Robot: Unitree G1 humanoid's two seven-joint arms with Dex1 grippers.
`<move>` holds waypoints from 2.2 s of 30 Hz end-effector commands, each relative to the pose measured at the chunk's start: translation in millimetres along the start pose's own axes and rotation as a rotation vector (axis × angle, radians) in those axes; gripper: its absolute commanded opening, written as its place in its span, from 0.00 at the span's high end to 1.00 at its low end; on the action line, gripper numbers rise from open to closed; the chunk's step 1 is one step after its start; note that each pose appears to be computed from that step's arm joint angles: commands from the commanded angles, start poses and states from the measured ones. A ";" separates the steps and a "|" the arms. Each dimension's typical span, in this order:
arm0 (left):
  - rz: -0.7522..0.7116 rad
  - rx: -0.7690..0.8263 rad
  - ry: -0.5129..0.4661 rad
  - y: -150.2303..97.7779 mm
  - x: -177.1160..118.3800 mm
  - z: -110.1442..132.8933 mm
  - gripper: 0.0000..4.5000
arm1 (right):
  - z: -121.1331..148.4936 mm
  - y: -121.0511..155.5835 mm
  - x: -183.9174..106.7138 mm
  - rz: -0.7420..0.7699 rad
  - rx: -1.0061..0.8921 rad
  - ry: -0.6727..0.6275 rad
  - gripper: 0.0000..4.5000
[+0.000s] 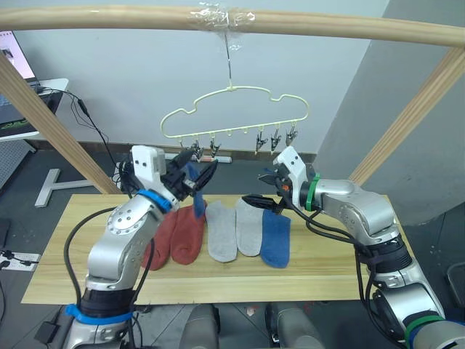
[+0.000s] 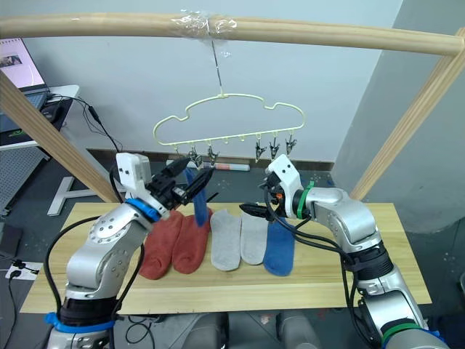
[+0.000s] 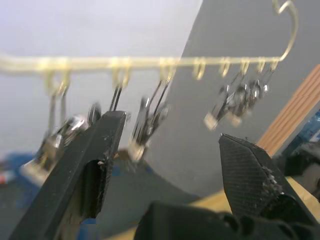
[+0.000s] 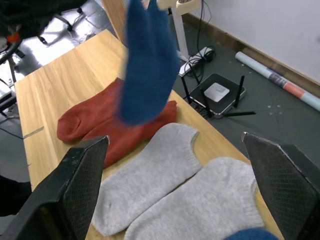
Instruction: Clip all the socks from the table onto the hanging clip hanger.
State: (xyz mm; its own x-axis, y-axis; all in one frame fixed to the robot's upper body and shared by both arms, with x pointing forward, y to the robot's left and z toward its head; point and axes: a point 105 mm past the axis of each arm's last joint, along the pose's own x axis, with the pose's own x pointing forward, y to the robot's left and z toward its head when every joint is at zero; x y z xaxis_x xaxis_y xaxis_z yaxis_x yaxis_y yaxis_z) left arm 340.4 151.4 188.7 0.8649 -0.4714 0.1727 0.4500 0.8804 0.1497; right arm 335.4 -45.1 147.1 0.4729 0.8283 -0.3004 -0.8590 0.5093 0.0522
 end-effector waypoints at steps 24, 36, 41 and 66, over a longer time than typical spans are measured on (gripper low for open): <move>0.125 0.038 -0.039 14.0 10.4 -8.5 0.41 | 40.5 -1.8 -32.5 -0.042 -0.107 -0.120 0.00; 0.110 0.131 -0.080 5.8 -3.6 11.3 0.41 | 40.7 -3.2 -33.3 -0.046 -0.093 -0.129 0.00; 0.086 0.113 -0.058 -5.0 -6.6 2.4 0.41 | 41.9 0.0 -35.1 -0.021 -0.122 -0.130 0.00; 0.168 0.033 -0.015 14.6 1.5 -16.4 0.58 | 72.9 30.8 -47.8 0.116 -0.237 -0.267 0.00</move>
State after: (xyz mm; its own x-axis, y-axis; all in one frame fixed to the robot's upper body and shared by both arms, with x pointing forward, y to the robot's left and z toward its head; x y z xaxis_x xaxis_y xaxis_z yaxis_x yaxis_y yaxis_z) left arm 351.9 162.8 161.5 0.9311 -0.3290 0.1578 0.3099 0.9413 0.1341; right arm 307.7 -52.6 212.2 0.3954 0.9126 -0.1037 -0.9171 0.3859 -0.1000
